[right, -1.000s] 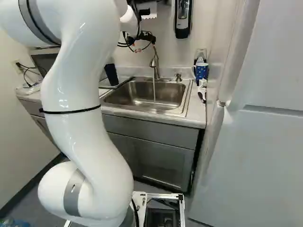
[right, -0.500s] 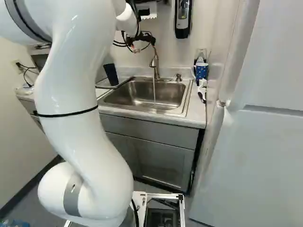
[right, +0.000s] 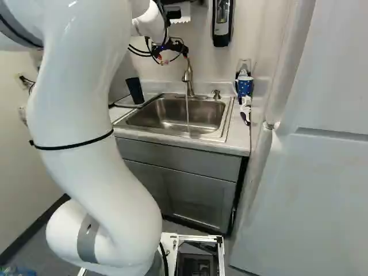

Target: Rinse the cup and place it in the tray

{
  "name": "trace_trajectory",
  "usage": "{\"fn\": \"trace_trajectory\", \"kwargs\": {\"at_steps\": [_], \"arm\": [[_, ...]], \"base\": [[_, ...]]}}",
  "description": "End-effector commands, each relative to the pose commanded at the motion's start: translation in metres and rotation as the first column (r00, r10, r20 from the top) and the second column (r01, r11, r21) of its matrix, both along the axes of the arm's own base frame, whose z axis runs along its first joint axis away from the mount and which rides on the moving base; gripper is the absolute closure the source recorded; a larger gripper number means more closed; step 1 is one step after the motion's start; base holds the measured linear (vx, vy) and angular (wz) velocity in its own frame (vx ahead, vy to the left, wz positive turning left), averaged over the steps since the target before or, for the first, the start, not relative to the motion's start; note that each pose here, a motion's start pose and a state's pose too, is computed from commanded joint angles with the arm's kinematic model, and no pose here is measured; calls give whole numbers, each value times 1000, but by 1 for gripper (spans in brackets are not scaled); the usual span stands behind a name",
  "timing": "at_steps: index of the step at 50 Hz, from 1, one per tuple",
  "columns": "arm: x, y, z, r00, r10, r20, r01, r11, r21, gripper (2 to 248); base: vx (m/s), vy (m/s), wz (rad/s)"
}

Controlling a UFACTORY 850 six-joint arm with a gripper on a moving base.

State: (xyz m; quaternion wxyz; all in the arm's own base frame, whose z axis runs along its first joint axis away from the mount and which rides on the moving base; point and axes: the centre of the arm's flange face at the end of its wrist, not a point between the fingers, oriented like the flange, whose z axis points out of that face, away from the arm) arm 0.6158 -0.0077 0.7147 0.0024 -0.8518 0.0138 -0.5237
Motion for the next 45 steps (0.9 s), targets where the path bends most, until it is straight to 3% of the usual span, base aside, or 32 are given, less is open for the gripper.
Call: {"fn": "trace_trajectory", "kwargs": {"at_steps": [16,45], "arm": [[-22,-4,1,1000,-7,-12,7,1000,0,3],[-71,-29,1,998,-54,-28,54,999,0,3]], "base": [[0,0,0],[0,0,0]]}}
